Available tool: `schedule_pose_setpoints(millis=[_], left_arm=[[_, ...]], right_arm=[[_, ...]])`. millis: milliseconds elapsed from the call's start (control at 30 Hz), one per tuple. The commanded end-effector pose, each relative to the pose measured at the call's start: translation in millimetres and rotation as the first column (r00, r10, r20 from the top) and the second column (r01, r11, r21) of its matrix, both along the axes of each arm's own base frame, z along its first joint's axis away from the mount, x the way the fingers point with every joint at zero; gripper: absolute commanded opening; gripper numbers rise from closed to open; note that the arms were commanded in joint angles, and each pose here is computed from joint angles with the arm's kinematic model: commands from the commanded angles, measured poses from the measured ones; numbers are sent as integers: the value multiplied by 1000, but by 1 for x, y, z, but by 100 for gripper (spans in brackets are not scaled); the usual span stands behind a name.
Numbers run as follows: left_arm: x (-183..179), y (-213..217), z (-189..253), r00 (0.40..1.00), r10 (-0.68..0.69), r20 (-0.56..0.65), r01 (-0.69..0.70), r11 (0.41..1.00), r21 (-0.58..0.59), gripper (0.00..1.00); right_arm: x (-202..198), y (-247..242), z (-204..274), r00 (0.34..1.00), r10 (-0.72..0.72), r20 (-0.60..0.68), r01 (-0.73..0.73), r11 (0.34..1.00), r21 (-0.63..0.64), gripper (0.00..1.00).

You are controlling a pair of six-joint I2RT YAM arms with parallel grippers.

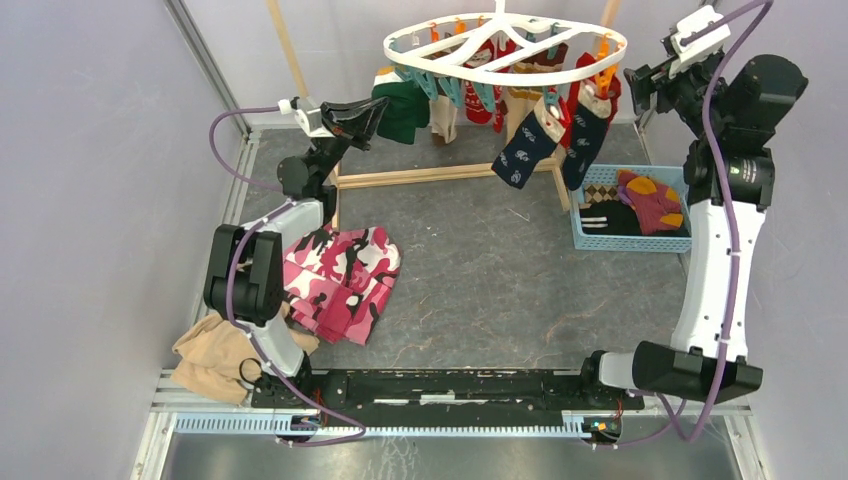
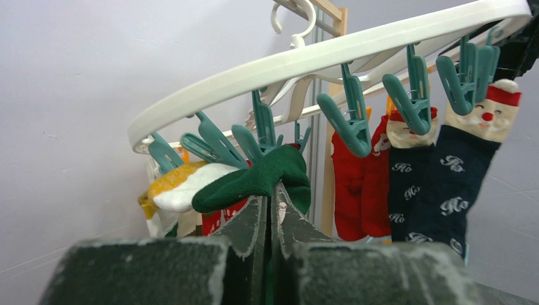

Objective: Clip the socks to the hanger
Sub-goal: Rotate the hanger at the clothesline.

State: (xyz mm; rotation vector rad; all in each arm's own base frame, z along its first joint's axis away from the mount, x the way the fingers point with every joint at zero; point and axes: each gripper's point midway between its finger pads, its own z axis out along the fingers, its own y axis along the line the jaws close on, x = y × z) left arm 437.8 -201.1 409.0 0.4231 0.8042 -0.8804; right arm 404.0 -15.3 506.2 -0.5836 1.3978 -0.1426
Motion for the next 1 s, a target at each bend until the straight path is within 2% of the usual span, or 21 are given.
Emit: schedule_pose_setpoints(millis=[0,200,300,600,967], left_arm=[[-45,-2,36,985,-40,170,40,999,2,2],[-65,-6,41,980,-75,184,74,997,9,2],[-75,-7,40,980,-74,186,73,997,11,2],[-107,-6,37,979,-63,195,61,998,18,2],[-144,-21,54,969,-47,241,32,997,66,2]], right_arm=[[-23,21,6,994,105,24,-105,994,24,77],[-51,16,13,993,105,59,-106,994,23,78],[-59,12,13,993,105,58,-107,994,35,81],[-58,-6,-11,997,77,8,-77,994,77,91],[-56,-23,-53,995,65,-69,-57,993,104,95]])
